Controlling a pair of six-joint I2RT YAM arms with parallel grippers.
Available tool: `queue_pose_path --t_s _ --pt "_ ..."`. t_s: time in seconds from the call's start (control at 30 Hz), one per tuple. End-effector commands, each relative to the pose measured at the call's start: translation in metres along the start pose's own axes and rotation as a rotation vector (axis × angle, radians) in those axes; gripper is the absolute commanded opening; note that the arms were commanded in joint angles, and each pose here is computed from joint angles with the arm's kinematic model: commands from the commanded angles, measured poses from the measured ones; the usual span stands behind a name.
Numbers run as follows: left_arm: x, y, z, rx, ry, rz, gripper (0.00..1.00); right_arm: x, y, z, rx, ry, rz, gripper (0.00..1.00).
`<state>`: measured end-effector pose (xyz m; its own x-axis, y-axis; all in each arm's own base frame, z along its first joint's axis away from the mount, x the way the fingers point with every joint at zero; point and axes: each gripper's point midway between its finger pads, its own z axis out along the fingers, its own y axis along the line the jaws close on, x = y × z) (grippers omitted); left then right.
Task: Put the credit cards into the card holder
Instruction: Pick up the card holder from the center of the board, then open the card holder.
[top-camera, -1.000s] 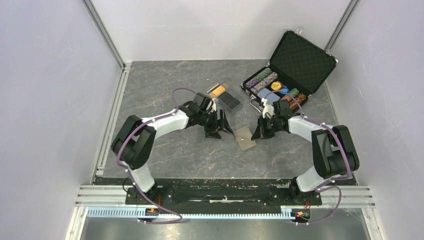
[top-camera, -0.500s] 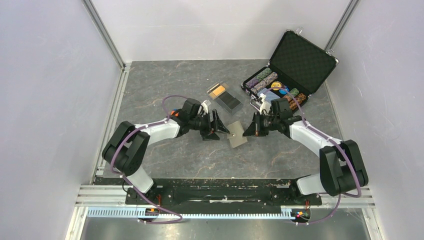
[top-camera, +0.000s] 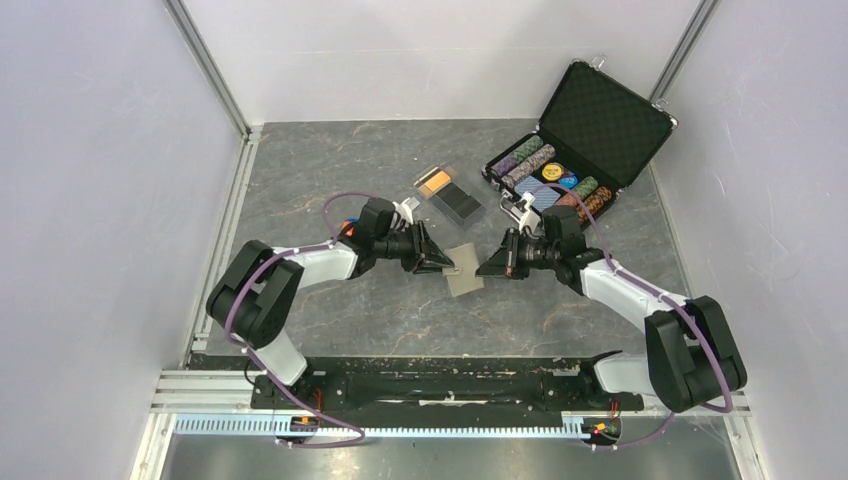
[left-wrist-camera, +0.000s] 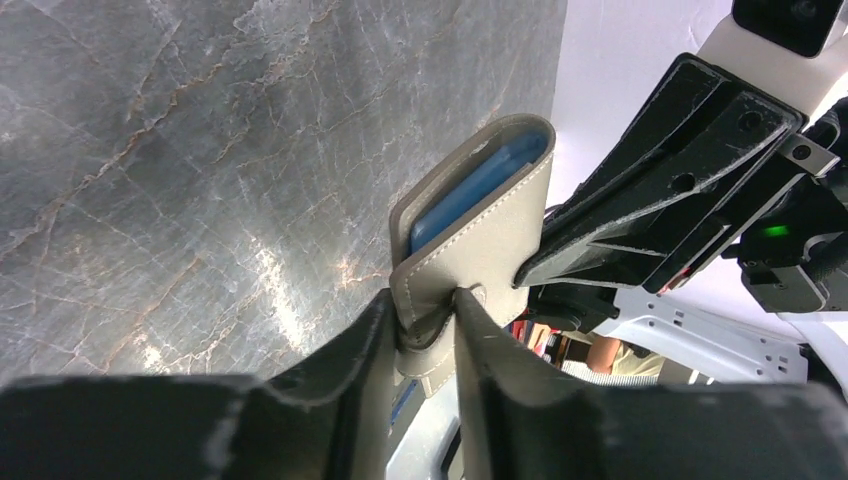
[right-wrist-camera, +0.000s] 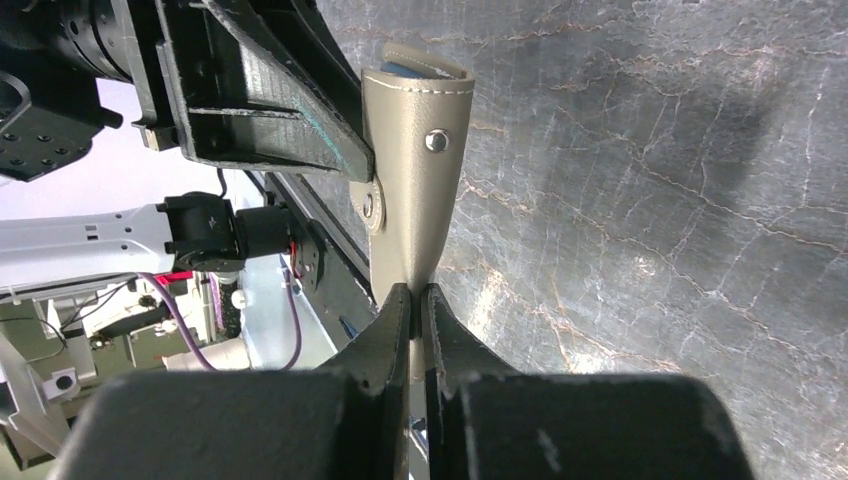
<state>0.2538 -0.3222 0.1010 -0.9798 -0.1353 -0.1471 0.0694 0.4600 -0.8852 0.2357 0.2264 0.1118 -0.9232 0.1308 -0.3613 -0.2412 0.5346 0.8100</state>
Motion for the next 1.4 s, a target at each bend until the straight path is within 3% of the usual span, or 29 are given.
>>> queue_pose_path --t_s 0.0,0.1,0.3,0.43,0.53,0.6,0.67,0.73,0.77,0.8,0.97,1.03,1.13,1.37 --pt "0.0 -0.027 -0.003 0.113 0.003 0.021 0.22 -0.006 0.022 0.001 -0.079 -0.022 -0.038 0.0" --pt "0.001 -0.028 -0.006 0.116 -0.005 0.018 0.03 -0.005 0.021 0.002 -0.075 -0.022 -0.041 0.04" --pt "0.01 -0.035 -0.018 0.136 -0.011 0.038 0.02 -0.012 0.019 0.002 -0.058 -0.042 -0.065 0.5" --pt "0.015 -0.044 -0.027 0.167 -0.015 0.069 0.02 -0.009 0.018 0.005 -0.068 -0.024 -0.068 0.63" --pt "0.017 -0.052 -0.032 0.202 -0.012 0.087 0.02 -0.007 0.018 0.007 -0.088 0.002 -0.067 0.62" --pt "0.018 -0.057 -0.034 0.223 -0.011 0.089 0.02 -0.005 0.024 0.008 -0.131 0.011 -0.063 0.56" --pt "0.019 -0.059 -0.035 0.23 -0.012 0.09 0.02 -0.007 0.036 0.007 -0.195 0.007 -0.065 0.42" --pt "0.019 -0.058 -0.036 0.227 -0.016 0.09 0.03 -0.006 0.045 0.007 -0.235 0.011 -0.067 0.15" --pt "0.02 -0.057 -0.036 0.22 -0.015 0.087 0.07 -0.005 0.048 0.007 -0.241 0.013 -0.071 0.03" --pt "0.019 -0.056 -0.037 0.213 -0.018 0.09 0.17 -0.005 0.049 0.007 -0.237 0.015 -0.073 0.0" --pt "0.017 -0.037 -0.044 0.027 -0.041 0.148 0.52 -0.004 0.04 0.007 -0.136 0.014 -0.102 0.0" --pt "0.019 -0.018 -0.056 -0.135 -0.039 0.175 0.58 -0.001 0.033 0.008 -0.079 0.022 -0.112 0.0" --pt "0.02 0.003 -0.077 -0.332 -0.06 0.232 0.6 0.006 0.025 0.013 -0.009 0.038 -0.107 0.0" --pt "0.035 0.016 -0.104 -0.492 -0.057 0.28 0.59 0.021 0.044 0.039 0.007 0.088 -0.131 0.0"
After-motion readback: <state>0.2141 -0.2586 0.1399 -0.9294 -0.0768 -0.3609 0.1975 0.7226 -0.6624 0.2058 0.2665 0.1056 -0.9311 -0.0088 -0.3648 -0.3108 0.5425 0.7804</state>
